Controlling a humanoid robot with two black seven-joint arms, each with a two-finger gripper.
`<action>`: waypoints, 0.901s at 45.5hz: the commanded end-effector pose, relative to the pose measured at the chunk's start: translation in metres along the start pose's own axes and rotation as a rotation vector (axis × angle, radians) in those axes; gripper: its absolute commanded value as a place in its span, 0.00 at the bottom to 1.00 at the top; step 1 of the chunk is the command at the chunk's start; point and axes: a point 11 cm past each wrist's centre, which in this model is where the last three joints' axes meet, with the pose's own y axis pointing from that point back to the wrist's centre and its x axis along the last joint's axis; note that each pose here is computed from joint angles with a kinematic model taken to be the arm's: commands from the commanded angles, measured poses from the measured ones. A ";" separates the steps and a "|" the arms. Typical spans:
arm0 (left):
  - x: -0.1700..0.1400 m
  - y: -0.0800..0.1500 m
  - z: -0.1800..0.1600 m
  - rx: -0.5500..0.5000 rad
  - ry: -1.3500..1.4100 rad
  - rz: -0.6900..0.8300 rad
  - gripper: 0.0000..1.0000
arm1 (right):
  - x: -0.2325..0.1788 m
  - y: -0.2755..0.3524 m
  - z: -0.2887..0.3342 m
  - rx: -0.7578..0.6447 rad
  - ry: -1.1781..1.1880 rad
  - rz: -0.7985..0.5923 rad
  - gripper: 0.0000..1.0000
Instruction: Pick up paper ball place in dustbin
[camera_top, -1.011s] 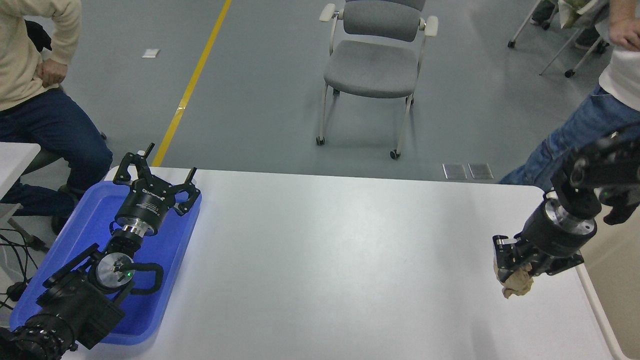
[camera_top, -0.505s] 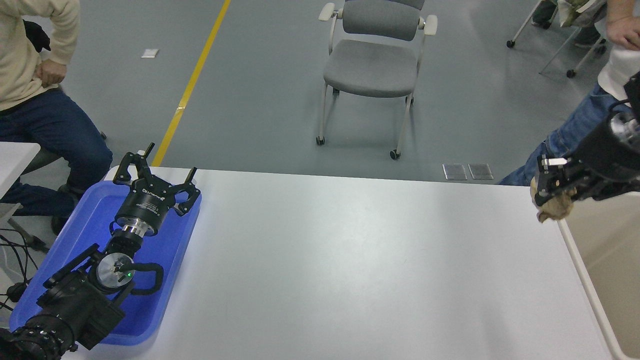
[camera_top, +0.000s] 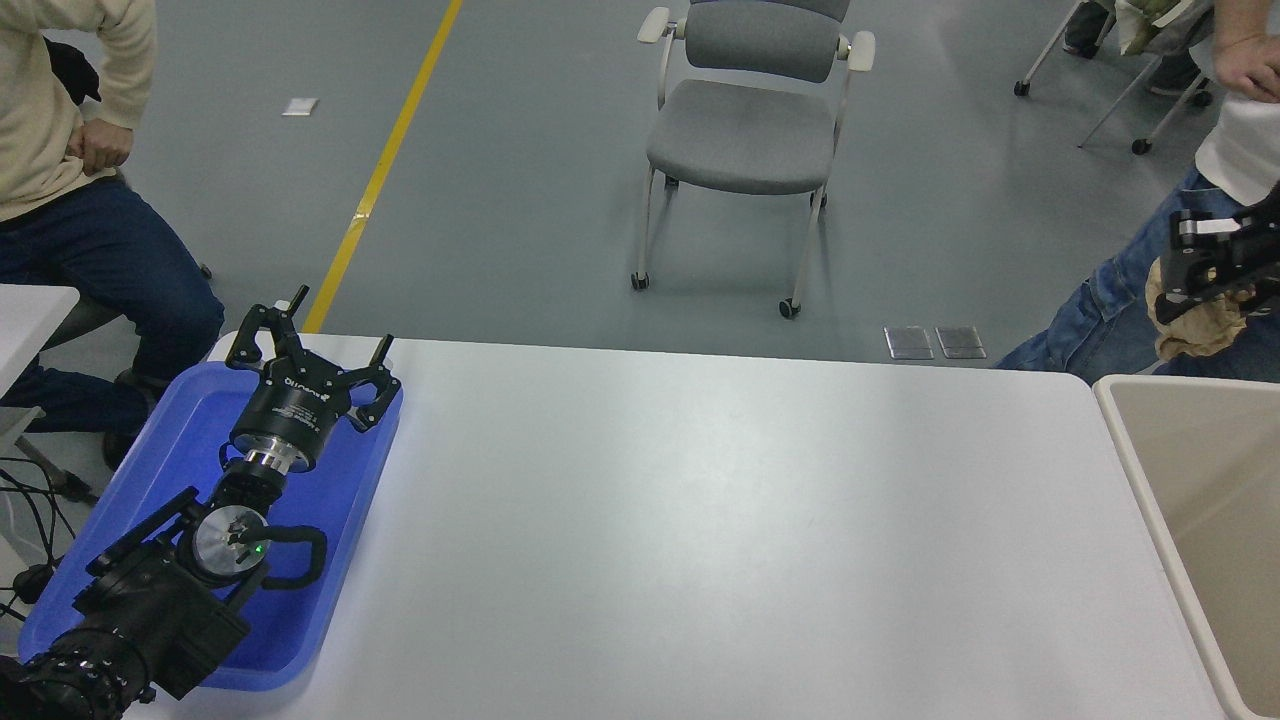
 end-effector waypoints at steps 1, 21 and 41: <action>0.000 0.000 0.000 0.000 -0.001 0.001 1.00 | -0.003 -0.003 0.029 -0.023 -0.065 -0.003 0.00; 0.000 0.000 0.000 0.000 -0.001 0.001 1.00 | -0.018 -0.051 0.161 -0.149 -0.351 -0.003 0.00; 0.000 0.000 0.000 0.000 -0.001 0.001 1.00 | -0.032 -0.111 0.251 -0.306 -0.496 0.056 0.00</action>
